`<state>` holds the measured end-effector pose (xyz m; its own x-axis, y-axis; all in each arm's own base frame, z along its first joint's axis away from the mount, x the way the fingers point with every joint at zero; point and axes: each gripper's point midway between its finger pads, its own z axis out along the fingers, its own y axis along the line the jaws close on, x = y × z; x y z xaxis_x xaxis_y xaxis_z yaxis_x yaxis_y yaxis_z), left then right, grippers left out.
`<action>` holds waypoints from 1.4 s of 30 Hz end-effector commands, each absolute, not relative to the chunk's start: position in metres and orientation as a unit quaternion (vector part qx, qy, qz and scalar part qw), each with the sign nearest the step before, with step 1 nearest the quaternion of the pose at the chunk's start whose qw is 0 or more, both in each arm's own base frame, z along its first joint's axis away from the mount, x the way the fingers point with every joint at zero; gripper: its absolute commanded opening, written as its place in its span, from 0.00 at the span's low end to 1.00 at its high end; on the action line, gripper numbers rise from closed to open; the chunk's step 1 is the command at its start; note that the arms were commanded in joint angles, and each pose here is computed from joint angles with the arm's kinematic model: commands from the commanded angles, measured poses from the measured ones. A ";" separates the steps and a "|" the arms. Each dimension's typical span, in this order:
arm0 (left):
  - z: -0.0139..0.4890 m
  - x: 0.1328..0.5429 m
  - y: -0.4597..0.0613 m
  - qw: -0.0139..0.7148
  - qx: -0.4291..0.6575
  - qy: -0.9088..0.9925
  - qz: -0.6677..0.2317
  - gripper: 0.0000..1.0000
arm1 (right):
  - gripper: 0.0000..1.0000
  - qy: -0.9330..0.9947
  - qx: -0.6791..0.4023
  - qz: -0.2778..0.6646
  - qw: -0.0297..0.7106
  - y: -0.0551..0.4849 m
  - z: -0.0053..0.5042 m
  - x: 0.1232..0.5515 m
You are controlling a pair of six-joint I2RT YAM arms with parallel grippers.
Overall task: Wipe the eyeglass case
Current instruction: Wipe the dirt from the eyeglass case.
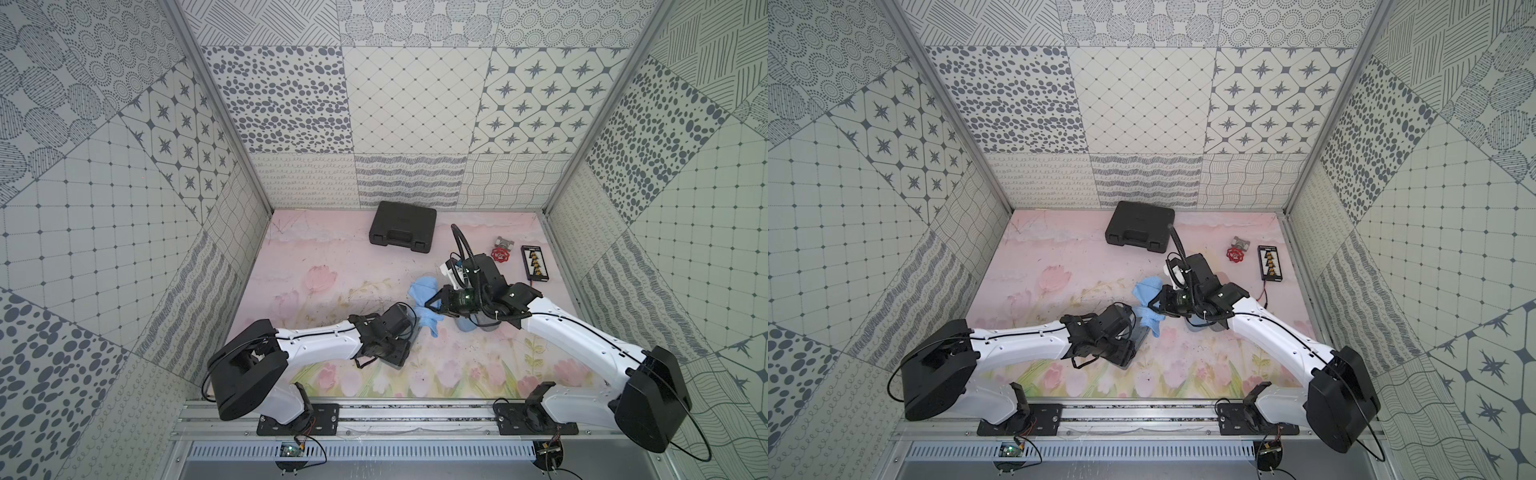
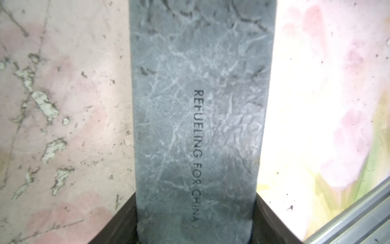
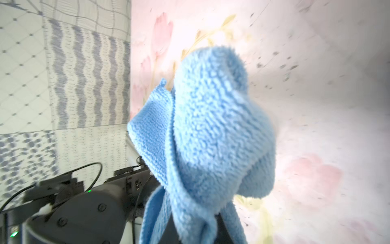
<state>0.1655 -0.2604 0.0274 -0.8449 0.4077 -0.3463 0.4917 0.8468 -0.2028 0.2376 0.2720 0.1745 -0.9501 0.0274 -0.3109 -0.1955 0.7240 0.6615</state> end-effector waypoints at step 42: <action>0.071 0.112 -0.314 0.132 0.161 0.907 -0.366 0.84 | 0.00 0.968 -0.172 0.167 0.076 0.343 0.077 0.288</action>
